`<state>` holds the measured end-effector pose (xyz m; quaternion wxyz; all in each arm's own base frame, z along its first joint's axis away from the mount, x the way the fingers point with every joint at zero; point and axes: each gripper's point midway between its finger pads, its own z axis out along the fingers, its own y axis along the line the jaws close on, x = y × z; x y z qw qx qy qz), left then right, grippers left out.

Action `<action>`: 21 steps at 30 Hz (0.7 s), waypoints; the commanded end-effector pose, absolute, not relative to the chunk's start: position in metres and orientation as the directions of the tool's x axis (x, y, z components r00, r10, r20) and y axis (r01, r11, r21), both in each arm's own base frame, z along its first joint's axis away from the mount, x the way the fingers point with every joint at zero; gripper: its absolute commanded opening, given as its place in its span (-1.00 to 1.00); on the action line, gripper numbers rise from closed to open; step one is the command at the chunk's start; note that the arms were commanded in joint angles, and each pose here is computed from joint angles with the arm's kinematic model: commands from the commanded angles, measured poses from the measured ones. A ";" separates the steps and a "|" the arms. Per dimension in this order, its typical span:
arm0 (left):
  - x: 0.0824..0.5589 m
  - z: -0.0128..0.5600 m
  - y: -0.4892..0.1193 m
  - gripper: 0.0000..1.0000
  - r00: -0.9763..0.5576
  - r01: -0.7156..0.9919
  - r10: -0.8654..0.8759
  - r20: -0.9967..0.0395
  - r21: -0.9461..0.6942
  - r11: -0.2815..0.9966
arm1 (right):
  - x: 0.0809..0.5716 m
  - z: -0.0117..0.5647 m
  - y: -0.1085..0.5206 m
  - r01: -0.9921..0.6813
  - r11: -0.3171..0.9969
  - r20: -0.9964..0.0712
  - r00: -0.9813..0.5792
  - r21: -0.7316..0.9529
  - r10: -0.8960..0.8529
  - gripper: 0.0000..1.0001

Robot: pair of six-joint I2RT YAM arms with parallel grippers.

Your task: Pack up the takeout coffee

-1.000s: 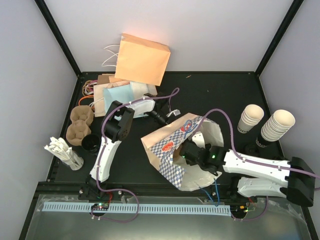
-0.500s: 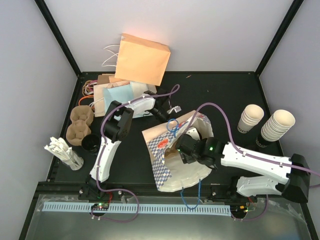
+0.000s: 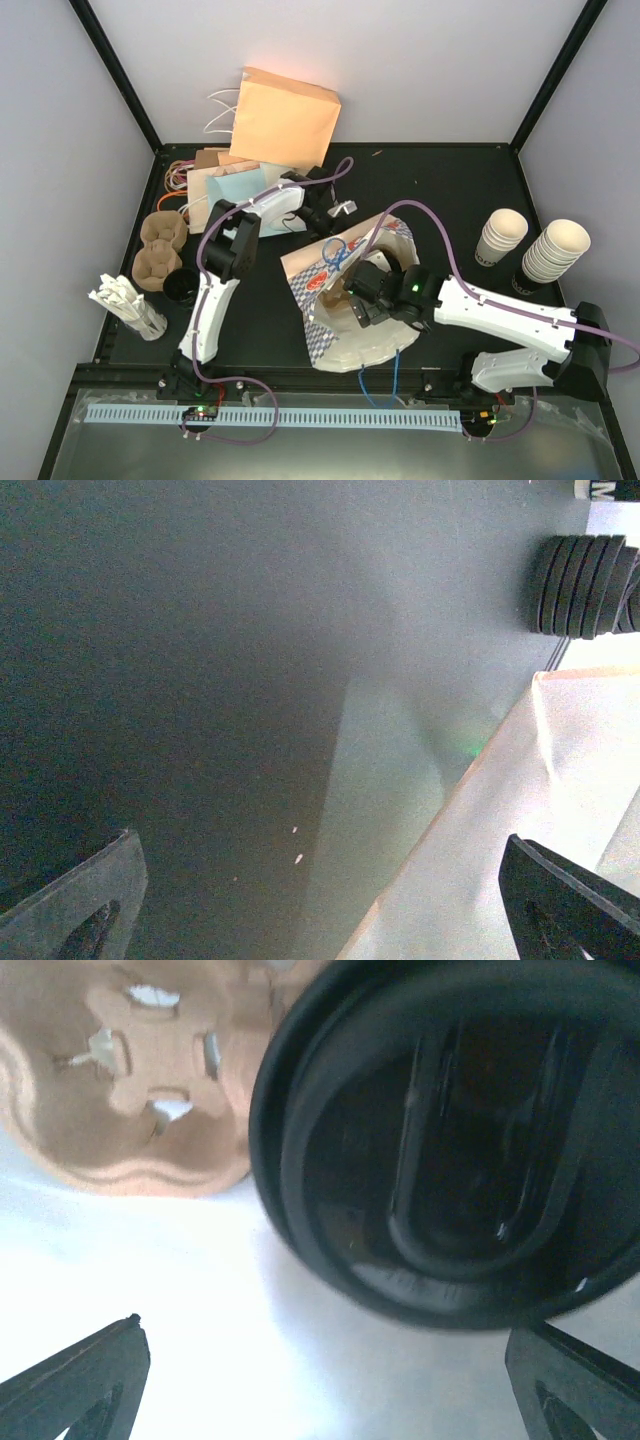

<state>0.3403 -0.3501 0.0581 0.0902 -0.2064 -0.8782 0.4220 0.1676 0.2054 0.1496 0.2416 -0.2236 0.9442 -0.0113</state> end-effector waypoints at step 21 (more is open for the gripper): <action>0.354 0.074 -0.333 0.97 -0.903 0.309 0.424 -0.066 -0.786 0.535 | 0.201 0.209 0.194 -0.395 0.914 -0.514 -0.766 -0.095 -0.385 0.95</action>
